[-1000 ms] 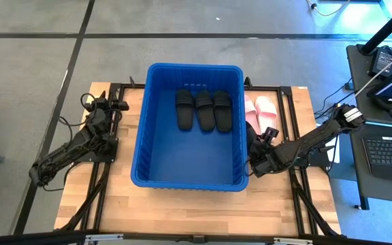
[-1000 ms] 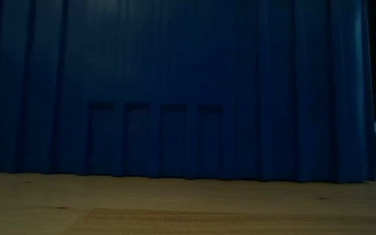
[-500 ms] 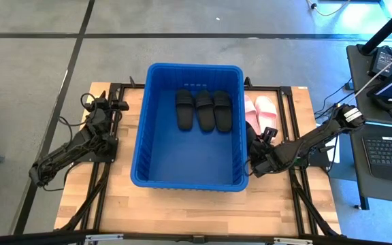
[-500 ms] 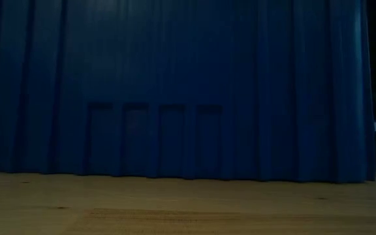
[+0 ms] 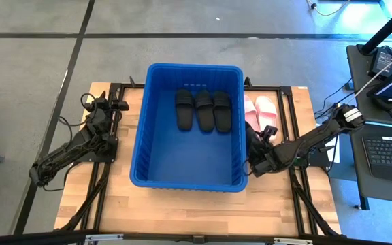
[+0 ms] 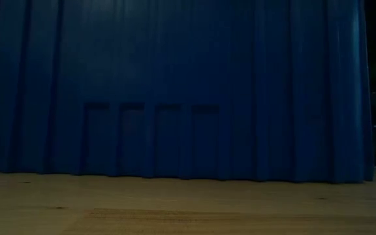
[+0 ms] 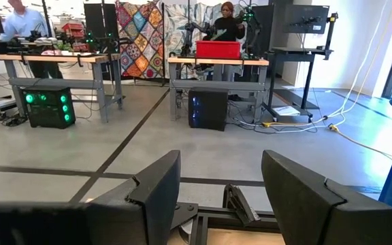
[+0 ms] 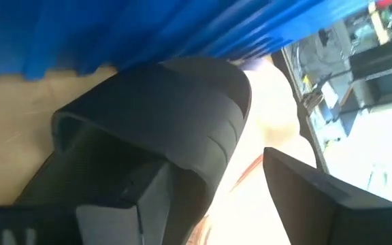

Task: Pick and place slides into bin
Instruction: Put the black slipper into the blue bin

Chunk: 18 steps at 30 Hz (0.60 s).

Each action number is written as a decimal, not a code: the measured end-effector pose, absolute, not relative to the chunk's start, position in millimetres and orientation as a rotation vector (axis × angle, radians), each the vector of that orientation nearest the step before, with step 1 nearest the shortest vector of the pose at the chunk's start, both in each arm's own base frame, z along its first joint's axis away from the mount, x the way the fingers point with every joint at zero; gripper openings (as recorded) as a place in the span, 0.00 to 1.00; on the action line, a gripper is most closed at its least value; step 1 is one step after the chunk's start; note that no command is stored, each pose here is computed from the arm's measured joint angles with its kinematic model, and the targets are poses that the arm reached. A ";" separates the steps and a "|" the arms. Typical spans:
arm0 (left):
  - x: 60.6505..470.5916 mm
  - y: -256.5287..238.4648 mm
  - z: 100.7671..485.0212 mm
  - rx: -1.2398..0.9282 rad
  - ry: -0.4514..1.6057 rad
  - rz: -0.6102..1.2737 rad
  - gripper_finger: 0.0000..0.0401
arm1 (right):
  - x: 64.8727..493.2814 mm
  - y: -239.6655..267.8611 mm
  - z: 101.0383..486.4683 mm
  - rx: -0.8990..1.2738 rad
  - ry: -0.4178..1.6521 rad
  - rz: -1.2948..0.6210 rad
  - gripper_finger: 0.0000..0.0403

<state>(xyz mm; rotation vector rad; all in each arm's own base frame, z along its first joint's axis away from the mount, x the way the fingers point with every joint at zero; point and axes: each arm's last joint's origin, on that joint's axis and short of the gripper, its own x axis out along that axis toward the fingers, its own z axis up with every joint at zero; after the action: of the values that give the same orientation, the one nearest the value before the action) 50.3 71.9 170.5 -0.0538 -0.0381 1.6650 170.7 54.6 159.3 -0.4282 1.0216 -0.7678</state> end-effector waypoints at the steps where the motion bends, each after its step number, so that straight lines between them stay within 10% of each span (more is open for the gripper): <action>1: 50.3 71.9 170.5 -0.054 -0.038 1.665 0.50 | 171.1 53.4 159.1 -0.412 1.026 -0.773 0.55; 18: 50.3 71.9 170.5 -0.054 -0.038 1.665 0.50 | 173.2 48.9 157.2 -0.302 1.092 -0.764 0.04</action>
<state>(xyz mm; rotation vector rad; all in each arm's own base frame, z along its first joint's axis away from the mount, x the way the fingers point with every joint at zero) 50.3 71.9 170.5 -0.0538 -0.0381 1.6648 173.2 48.9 157.2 -0.3022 1.0924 -0.7639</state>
